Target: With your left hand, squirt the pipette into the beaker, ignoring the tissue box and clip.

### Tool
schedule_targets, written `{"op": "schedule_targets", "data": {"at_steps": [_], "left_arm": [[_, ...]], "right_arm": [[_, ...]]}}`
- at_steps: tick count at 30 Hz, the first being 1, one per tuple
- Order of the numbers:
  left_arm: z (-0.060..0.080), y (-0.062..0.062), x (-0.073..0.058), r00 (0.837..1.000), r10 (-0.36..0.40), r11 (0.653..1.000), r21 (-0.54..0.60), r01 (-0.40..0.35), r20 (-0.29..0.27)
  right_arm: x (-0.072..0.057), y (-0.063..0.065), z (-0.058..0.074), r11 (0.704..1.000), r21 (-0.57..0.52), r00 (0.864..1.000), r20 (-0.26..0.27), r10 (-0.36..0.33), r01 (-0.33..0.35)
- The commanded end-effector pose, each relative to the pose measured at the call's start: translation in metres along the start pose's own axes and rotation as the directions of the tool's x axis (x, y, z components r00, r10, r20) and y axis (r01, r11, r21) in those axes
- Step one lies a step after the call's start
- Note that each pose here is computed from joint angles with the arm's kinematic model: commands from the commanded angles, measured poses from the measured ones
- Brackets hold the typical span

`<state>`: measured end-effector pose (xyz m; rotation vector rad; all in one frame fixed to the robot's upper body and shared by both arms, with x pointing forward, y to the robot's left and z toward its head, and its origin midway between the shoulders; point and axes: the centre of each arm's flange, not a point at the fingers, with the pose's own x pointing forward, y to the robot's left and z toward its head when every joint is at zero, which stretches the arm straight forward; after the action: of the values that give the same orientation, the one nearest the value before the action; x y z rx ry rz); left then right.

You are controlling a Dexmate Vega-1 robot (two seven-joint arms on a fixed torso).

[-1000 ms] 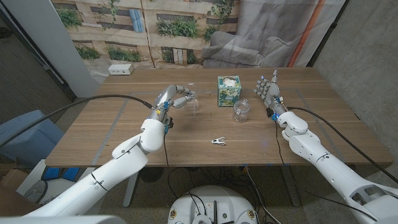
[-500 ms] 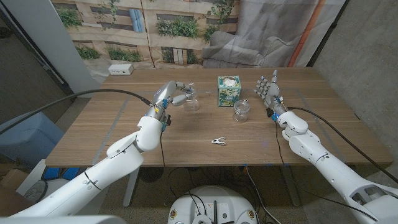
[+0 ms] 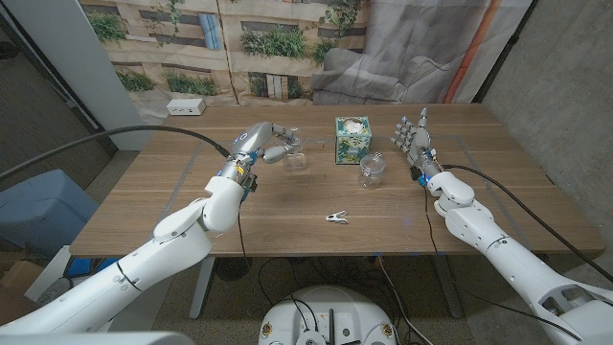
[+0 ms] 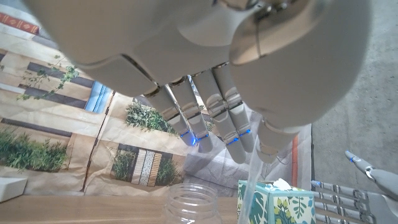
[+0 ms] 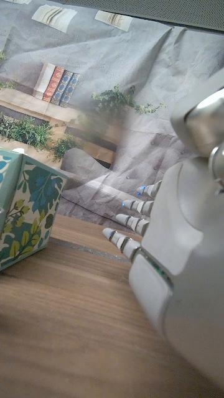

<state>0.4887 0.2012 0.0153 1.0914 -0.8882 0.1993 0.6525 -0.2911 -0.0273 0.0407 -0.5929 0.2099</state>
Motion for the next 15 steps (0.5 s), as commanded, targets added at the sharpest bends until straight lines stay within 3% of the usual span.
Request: {"op": "schedule_targets", "data": {"at_steps": [1,15], "left_arm": [[-0.001,0.004,-0.004,0.999,-0.030,0.990,0.136,0.025,0.036],[-0.019,0.006,-0.011,0.998,-0.053,0.973,0.226,0.048,0.015]], "right_arm": [[0.000,0.000,0.000,1.000,0.000,1.000,0.000,-0.001,0.001],[0.000,0.000,0.000,1.000,0.000,1.000,0.000,-0.001,0.001]]}}
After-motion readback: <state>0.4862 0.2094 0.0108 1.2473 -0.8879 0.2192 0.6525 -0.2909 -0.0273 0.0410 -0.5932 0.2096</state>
